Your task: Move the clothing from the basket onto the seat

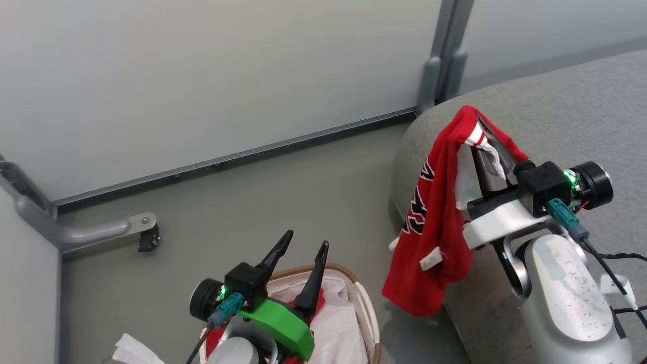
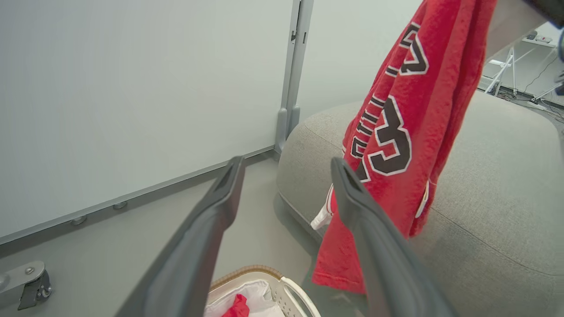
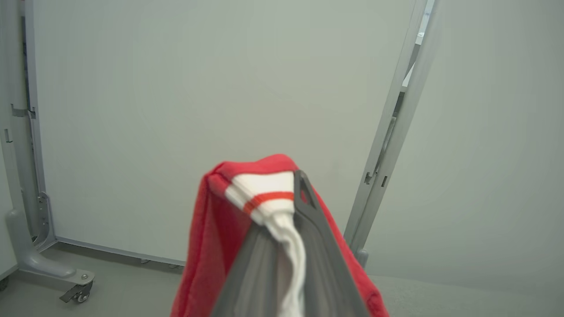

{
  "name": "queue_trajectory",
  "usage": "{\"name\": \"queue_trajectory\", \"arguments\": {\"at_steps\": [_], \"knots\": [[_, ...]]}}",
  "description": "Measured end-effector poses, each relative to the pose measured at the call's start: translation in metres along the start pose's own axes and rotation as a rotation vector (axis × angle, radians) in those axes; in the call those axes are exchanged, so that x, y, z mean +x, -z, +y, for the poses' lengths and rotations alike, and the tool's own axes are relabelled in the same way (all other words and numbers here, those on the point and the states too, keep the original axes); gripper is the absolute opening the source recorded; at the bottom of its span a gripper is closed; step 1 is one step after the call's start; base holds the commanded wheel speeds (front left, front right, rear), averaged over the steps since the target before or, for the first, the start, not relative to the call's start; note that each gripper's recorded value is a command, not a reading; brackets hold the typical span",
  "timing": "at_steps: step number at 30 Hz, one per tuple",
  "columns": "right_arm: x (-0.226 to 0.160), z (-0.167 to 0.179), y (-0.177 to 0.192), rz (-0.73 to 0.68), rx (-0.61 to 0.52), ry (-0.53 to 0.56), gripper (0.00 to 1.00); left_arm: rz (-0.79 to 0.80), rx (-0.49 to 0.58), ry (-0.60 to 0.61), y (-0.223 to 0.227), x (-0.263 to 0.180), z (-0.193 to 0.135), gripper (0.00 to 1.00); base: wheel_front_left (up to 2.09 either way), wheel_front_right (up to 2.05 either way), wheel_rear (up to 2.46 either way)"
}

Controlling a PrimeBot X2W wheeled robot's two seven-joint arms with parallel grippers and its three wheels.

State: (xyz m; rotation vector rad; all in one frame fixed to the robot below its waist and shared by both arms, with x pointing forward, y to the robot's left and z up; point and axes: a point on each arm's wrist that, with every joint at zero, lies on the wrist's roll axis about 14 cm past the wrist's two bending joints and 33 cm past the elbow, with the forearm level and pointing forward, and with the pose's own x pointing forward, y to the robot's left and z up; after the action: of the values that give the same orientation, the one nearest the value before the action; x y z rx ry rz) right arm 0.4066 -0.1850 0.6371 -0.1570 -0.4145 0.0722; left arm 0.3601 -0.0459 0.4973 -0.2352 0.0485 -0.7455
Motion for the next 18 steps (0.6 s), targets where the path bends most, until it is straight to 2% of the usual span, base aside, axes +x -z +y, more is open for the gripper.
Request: {"name": "queue_trajectory", "arguments": {"at_steps": [10, 18], "knots": [[-0.026, -0.068, -0.004, 0.035, -0.136, 0.165, 0.00, 0.039, -0.019, 0.186, 0.015, 0.030, -0.050, 1.00, 0.00, 0.00, 0.00], [-0.031, -0.100, 0.007, 0.095, -0.225, 0.226, 0.00, 0.080, -0.049, 0.294, 0.032, 0.048, -0.076, 1.00, 0.00, 0.00, 0.00]]}}
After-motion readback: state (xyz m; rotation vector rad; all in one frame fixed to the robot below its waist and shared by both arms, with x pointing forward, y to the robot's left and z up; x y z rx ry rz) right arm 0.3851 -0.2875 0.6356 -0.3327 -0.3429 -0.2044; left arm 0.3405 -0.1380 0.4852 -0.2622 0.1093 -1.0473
